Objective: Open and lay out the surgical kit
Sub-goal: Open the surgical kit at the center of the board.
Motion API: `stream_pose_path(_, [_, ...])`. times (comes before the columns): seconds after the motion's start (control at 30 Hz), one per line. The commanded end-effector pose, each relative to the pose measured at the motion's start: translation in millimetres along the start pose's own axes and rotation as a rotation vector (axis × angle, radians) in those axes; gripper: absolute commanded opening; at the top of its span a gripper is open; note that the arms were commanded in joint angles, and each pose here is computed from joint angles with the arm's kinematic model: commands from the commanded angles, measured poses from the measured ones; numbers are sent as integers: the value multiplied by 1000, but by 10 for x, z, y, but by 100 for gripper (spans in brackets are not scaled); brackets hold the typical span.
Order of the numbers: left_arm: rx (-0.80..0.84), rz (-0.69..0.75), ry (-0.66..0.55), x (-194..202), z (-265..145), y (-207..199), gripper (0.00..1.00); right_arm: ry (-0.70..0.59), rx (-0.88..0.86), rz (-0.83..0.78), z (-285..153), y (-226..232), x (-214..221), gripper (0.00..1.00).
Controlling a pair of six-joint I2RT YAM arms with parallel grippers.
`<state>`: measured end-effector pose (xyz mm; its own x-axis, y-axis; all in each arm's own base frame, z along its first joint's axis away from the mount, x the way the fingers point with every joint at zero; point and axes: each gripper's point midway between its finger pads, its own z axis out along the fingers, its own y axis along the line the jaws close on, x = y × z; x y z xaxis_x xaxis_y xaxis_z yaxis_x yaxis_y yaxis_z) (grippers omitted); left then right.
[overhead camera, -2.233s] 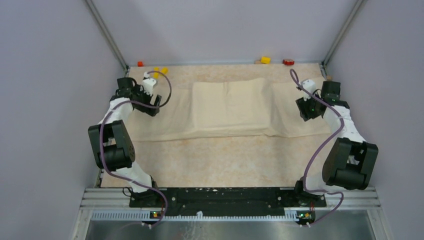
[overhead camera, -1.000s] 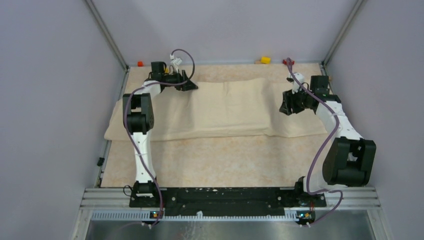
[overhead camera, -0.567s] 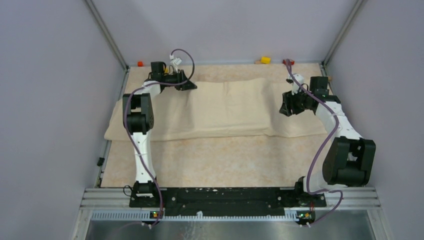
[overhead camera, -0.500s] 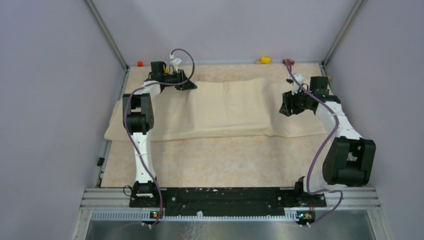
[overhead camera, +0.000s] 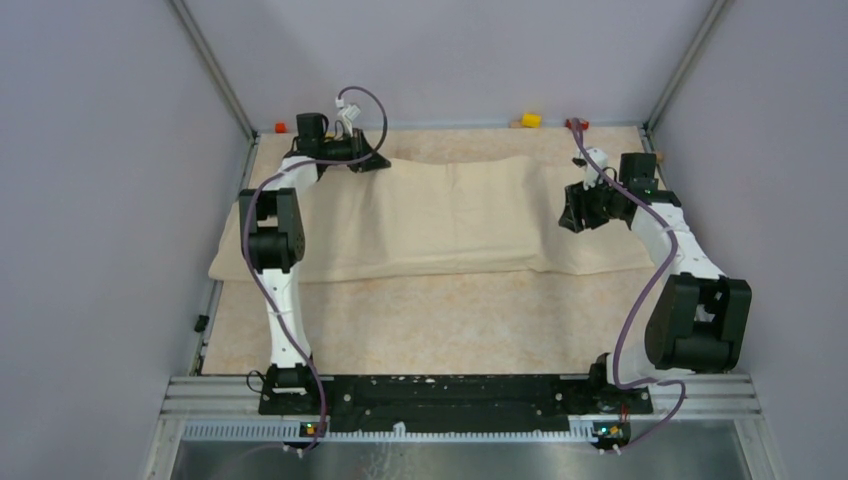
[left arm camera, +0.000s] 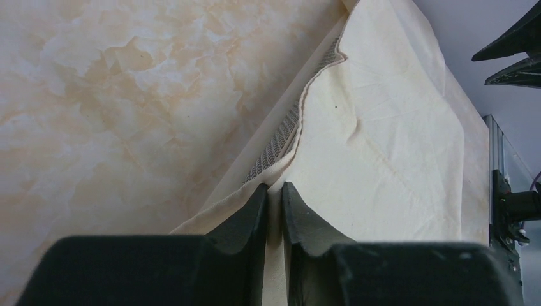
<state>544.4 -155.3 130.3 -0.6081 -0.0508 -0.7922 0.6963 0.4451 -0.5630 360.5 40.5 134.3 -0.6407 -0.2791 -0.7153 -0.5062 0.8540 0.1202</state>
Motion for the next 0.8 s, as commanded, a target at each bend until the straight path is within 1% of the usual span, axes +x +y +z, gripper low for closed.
stream_pose_path(0.0, [38,134,-35,-370,-116,-343,15,-12,-6,-24,21,-1,-39,52])
stream_pose_path(0.03, [35,144,-31,-375,-128,-358,10,-13,-7,-25,18,2,-41,52])
stream_pose_path(0.07, [54,162,-14,-347,-33,-469,5,-14,-8,-24,14,6,-46,52])
stream_pose_path(0.1, [55,188,-6,-345,-25,-510,0,-17,-9,-24,8,10,-59,52])
stream_pose_path(0.27, [32,293,50,-244,-103,-703,0,-46,-11,-33,-56,32,-165,52])
stream_pose_path(0.47, [-22,500,138,78,-254,-1074,0,-91,-22,-79,-181,85,-354,52])
stream_pose_path(0.6, [-48,599,211,536,-370,-1285,0,-135,-48,-165,-265,204,-503,52])
stream_pose_path(0.67, [-69,657,249,790,-421,-1359,0,-169,-70,-236,-267,319,-605,52])
stream_pose_path(0.7, [-72,670,283,1015,-446,-1384,0,-187,-74,-269,-260,366,-664,52])
stream_pose_path(0.77, [-94,730,313,1226,-497,-1461,0,-224,-87,-343,-211,522,-803,53])
